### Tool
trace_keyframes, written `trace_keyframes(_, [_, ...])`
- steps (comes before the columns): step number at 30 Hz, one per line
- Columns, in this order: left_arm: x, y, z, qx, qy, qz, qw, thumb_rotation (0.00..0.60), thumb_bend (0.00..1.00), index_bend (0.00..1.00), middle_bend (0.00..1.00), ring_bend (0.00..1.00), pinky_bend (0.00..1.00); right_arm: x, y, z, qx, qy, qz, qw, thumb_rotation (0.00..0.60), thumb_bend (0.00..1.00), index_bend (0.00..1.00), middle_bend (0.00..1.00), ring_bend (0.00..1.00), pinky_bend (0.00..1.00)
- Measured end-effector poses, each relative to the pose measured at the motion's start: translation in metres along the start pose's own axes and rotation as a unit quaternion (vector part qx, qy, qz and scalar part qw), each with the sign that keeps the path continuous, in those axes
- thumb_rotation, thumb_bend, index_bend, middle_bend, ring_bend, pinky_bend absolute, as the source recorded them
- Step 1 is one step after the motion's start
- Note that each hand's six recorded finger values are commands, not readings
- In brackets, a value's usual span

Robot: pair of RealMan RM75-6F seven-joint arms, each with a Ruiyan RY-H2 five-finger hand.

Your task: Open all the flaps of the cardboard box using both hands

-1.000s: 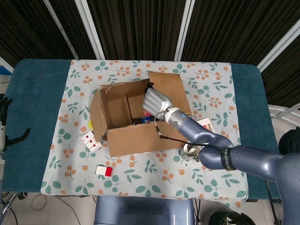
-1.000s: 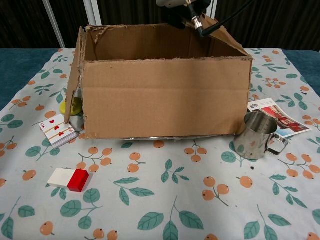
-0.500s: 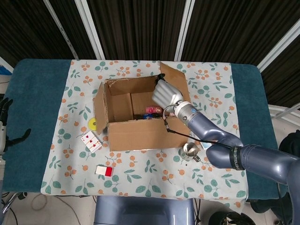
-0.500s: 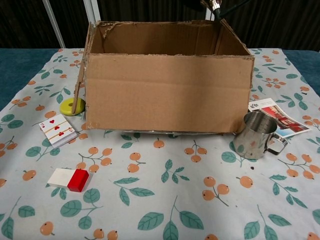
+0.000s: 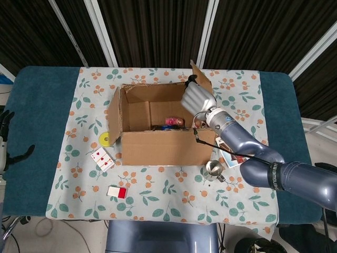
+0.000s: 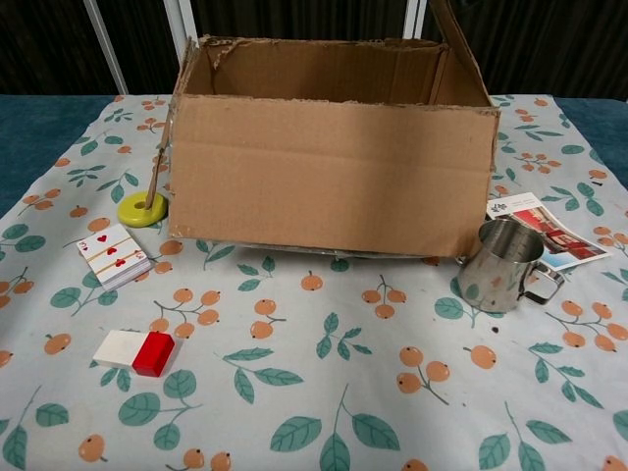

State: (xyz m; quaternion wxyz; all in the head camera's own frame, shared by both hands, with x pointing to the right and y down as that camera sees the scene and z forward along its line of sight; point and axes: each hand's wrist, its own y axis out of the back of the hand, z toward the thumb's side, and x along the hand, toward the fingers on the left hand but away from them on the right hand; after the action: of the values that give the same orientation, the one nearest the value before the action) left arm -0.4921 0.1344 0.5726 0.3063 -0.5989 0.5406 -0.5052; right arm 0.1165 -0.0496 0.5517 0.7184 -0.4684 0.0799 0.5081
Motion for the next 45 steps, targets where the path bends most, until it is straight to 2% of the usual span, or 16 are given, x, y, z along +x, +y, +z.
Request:
trace_keyframes(3, [0.000, 0.000, 0.000, 0.000, -0.001, 0.000, 1.0000, 0.600, 0.23, 0.00, 0.00, 0.00, 0.00, 0.003, -0.002, -0.005, 0.003, -0.003, 0.004, 1.0000, 0.600, 0.94, 0.50, 0.39, 0.28, 0.27])
trace_keyframes(15, [0.000, 0.001, 0.001, 0.000, -0.001, 0.002, 1.0000, 0.600, 0.23, 0.00, 0.00, 0.00, 0.00, 0.016, -0.017, -0.027, 0.006, -0.024, 0.022, 0.9995, 0.600, 0.71, 0.47, 0.38, 0.28, 0.27])
trace_keyframes(21, [-0.001, 0.000, 0.001, 0.000, -0.002, 0.001, 1.0000, 0.600, 0.23, 0.00, 0.00, 0.00, 0.00, 0.021, -0.025, -0.036, 0.009, -0.034, 0.030, 0.9989, 0.600, 0.61, 0.42, 0.35, 0.26, 0.26])
trace_keyframes(26, [-0.001, 0.001, 0.001, -0.001, -0.001, 0.002, 1.0000, 0.600, 0.23, 0.00, 0.00, 0.00, 0.00, 0.024, -0.030, -0.041, 0.014, -0.041, 0.035, 0.9984, 0.600, 0.47, 0.37, 0.32, 0.25, 0.25])
trace_keyframes(28, [-0.001, 0.000, 0.001, -0.001, 0.000, 0.001, 1.0000, 0.600, 0.23, 0.00, 0.00, 0.00, 0.00, 0.025, -0.032, -0.043, 0.018, -0.044, 0.037, 0.9982, 0.600, 0.45, 0.35, 0.31, 0.25, 0.25])
trace_keyframes(45, [-0.001, -0.001, 0.000, 0.000, 0.002, -0.003, 1.0000, 0.600, 0.23, 0.00, 0.00, 0.00, 0.00, 0.033, -0.046, -0.059, 0.040, -0.060, 0.056, 0.9958, 0.600, 0.42, 0.30, 0.29, 0.24, 0.25])
